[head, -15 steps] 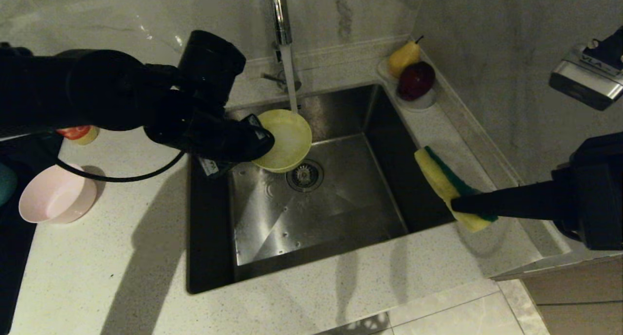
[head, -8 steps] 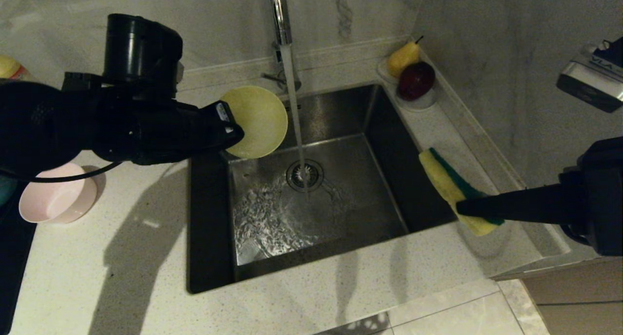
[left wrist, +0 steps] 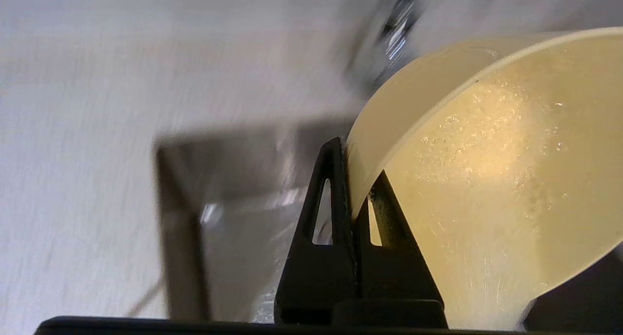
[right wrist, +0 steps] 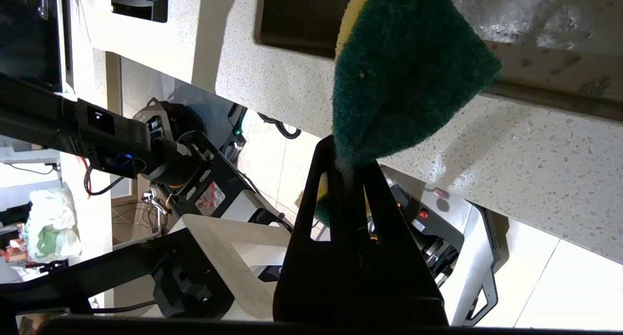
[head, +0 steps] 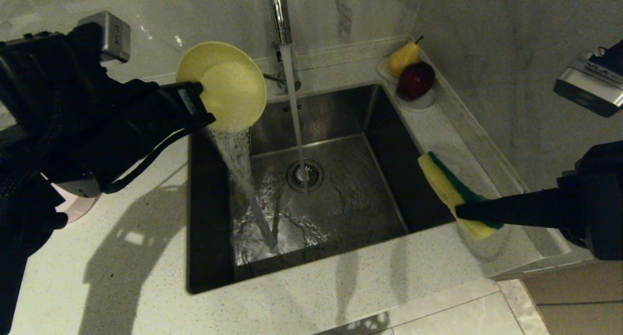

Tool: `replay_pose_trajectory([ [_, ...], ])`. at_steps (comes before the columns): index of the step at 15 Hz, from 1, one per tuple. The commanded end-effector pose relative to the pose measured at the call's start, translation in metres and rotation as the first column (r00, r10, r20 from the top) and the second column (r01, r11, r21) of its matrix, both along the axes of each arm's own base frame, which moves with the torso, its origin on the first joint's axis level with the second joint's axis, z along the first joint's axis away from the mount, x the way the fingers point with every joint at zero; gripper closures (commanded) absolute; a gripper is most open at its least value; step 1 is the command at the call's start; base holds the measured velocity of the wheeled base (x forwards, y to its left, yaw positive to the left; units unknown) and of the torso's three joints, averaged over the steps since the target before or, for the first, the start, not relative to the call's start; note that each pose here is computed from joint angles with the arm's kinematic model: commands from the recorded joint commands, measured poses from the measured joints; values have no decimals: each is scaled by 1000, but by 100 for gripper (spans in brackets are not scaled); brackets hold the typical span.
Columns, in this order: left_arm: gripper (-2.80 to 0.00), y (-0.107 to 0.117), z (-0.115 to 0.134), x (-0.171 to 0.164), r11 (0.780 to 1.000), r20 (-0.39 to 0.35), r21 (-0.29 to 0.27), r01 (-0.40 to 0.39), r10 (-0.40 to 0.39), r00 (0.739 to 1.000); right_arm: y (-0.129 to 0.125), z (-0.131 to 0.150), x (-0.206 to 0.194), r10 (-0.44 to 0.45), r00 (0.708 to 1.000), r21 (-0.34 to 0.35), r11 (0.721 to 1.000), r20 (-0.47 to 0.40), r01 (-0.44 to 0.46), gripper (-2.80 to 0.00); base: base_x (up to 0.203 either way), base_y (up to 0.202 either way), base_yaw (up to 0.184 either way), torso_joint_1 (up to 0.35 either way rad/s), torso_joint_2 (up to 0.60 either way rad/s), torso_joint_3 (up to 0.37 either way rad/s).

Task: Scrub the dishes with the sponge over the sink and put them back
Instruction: Wash the bowl

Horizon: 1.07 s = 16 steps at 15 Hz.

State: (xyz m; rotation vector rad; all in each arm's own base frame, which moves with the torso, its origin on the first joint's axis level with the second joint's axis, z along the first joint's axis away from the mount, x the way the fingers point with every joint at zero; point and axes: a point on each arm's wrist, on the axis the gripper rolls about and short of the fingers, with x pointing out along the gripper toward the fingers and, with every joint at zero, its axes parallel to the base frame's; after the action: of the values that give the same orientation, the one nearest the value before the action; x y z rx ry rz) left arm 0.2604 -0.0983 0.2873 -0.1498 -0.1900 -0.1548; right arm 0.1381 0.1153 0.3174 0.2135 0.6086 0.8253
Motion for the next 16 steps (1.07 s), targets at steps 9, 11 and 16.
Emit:
replay_pose_trajectory([
  [9,0,18,23,-49,986,325,149,78,-123,938,6,1,7,13,1000,14,1000,9,-14,0,0,0,0,0,0,0],
  [11,0,19,24,-53,985,335,158,72,-122,934,7,1,8,13,1000,17,1000,13,-13,0,0,0,0,0,0,0],
  [16,0,19,21,-53,982,294,168,87,-134,946,5,2,5,16,1000,20,1000,16,-16,0,0,0,0,0,0,0],
])
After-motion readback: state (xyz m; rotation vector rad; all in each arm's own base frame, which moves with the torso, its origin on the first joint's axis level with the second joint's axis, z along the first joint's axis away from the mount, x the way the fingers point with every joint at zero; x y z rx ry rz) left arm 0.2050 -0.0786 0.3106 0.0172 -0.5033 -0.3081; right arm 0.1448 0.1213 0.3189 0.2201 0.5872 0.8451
